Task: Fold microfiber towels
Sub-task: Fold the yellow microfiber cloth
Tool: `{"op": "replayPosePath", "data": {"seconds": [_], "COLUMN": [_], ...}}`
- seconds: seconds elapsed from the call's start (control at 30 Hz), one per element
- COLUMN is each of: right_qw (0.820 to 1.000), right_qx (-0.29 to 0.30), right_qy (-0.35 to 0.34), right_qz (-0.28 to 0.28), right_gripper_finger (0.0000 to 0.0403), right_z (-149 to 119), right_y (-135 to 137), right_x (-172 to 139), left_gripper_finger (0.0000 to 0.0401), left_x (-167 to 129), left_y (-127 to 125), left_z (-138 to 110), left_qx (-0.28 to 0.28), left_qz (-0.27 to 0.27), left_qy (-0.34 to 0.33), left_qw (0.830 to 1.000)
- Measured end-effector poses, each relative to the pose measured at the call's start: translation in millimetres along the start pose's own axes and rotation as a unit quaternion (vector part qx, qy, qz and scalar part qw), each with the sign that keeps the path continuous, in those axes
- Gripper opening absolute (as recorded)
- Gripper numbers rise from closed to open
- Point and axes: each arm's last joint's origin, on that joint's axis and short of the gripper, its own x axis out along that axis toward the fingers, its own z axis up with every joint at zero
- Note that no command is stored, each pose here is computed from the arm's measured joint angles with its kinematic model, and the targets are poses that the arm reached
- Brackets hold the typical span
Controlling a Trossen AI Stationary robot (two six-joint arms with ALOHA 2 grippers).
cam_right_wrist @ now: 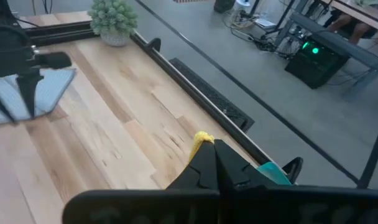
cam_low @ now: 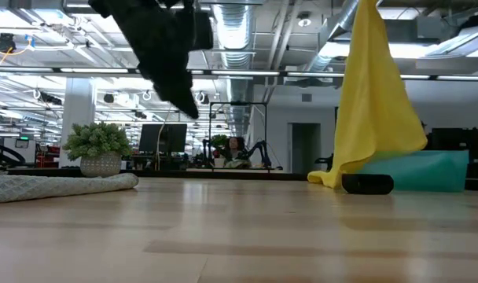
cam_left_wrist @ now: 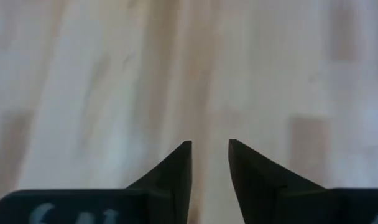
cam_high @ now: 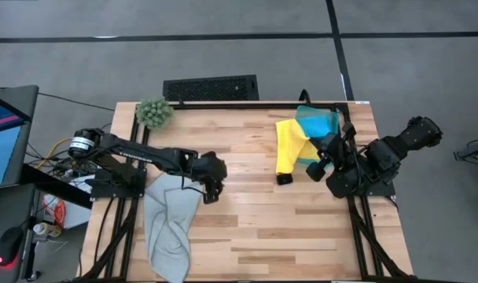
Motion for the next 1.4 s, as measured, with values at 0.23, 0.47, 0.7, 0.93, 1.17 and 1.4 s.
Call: {"op": "replayPosePath", "data": {"seconds": [0.23,0.47,0.7,0.93,1.17,1.4], "right_qw": [0.999,0.998,0.998,0.998,0.998,0.997], "right_qx": [0.011,0.008,0.010,0.009,0.004,-0.003], "right_qy": [-0.013,-0.028,-0.028,-0.029,-0.029,-0.030], "right_qz": [0.033,0.062,0.060,0.062,0.062,0.066], "right_gripper_finger": [0.0000,0.0000,0.0000,0.0000,0.0000,0.0000], "right_z": [2,3,3,4,4,3], "right_y": [8,15,14,15,15,16], "right_x": [-5,-12,-11,-11,-11,-13], "left_gripper_finger": [0.0124,0.0140,0.0142,0.0142,0.0142,0.0142], "left_x": [-2,24,83,144,170,178], "left_y": [-21,-33,-37,-34,-40,-39], "left_z": [21,34,29,24,36,45], "left_qx": [0.052,0.070,0.109,0.107,0.077,0.058], "left_qz": [-0.079,-0.018,0.035,0.042,0.045,0.101], "left_qy": [-0.137,-0.256,-0.280,-0.250,-0.250,-0.244], "left_qw": [0.986,0.964,0.953,0.961,0.964,0.963]}}
